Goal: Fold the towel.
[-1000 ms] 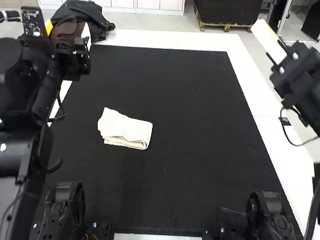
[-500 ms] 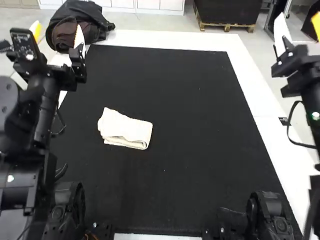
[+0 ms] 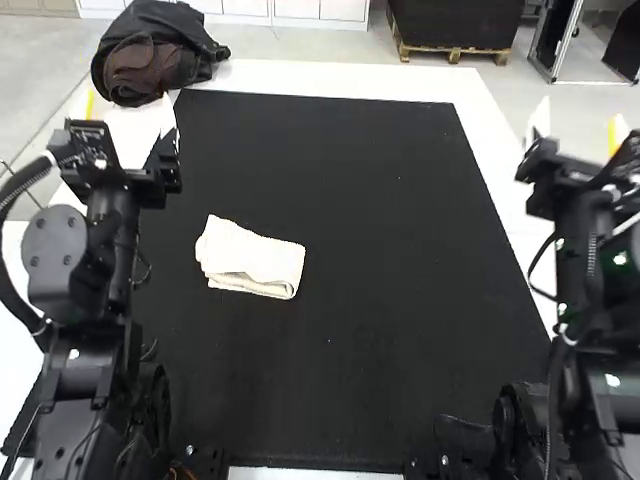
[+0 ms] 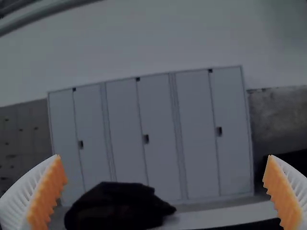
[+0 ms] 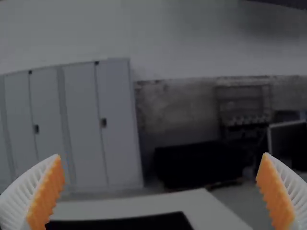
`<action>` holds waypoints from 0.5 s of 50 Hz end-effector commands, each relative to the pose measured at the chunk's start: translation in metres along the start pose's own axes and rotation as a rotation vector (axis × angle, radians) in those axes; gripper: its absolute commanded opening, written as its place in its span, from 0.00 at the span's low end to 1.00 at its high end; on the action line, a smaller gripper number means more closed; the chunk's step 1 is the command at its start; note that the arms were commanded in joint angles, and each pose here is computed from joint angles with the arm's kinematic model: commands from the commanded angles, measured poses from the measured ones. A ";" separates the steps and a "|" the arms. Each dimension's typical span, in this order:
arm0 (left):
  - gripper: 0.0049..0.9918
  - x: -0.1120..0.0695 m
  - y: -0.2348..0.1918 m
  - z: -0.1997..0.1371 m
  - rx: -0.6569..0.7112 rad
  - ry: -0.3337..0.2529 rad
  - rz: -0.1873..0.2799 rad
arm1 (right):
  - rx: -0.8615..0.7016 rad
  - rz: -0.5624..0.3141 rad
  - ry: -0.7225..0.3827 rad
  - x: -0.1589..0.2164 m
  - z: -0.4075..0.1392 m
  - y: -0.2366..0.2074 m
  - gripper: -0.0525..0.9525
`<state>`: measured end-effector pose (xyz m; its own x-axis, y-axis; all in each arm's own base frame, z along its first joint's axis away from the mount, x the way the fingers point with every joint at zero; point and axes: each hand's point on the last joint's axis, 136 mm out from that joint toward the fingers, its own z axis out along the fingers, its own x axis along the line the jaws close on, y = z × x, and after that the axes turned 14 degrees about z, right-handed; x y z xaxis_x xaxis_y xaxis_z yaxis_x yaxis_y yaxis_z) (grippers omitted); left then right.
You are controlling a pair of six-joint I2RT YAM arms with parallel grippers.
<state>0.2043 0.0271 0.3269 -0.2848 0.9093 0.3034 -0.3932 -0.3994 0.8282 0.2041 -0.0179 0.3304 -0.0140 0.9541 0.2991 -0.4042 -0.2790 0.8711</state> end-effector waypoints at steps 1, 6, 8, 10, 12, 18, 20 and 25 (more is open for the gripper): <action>0.97 -0.002 -0.011 -0.002 0.007 0.007 0.018 | 0.049 0.038 0.093 0.012 -0.001 -0.021 0.97; 0.97 -0.012 -0.019 -0.003 0.007 -0.029 0.019 | 0.076 0.034 0.001 -0.009 0.000 -0.044 0.97; 0.97 -0.013 -0.021 -0.004 0.007 -0.034 0.019 | 0.079 0.028 -0.041 -0.018 -0.001 -0.049 0.97; 0.97 -0.015 -0.025 -0.004 0.015 -0.037 0.019 | 0.074 0.027 -0.065 -0.022 -0.001 -0.051 0.97; 0.97 -0.017 -0.032 -0.005 0.027 -0.041 0.013 | 0.078 0.005 -0.086 -0.027 -0.001 -0.055 0.97; 0.97 -0.026 -0.059 -0.009 0.093 -0.057 0.001 | 0.101 -0.047 -0.162 -0.047 -0.006 -0.080 0.97; 0.97 -0.030 -0.069 -0.010 0.133 -0.074 0.000 | 0.111 -0.058 -0.158 -0.048 -0.007 -0.087 0.97; 0.98 -0.036 -0.088 -0.014 0.217 -0.088 -0.091 | 0.180 -0.076 -0.171 -0.054 -0.010 -0.107 0.97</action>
<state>0.2358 0.0297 0.2415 -0.2058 0.9237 0.3231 -0.2122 -0.3644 0.9067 0.2388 -0.0301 0.2264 0.1145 0.9463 0.3022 -0.2498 -0.2670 0.9308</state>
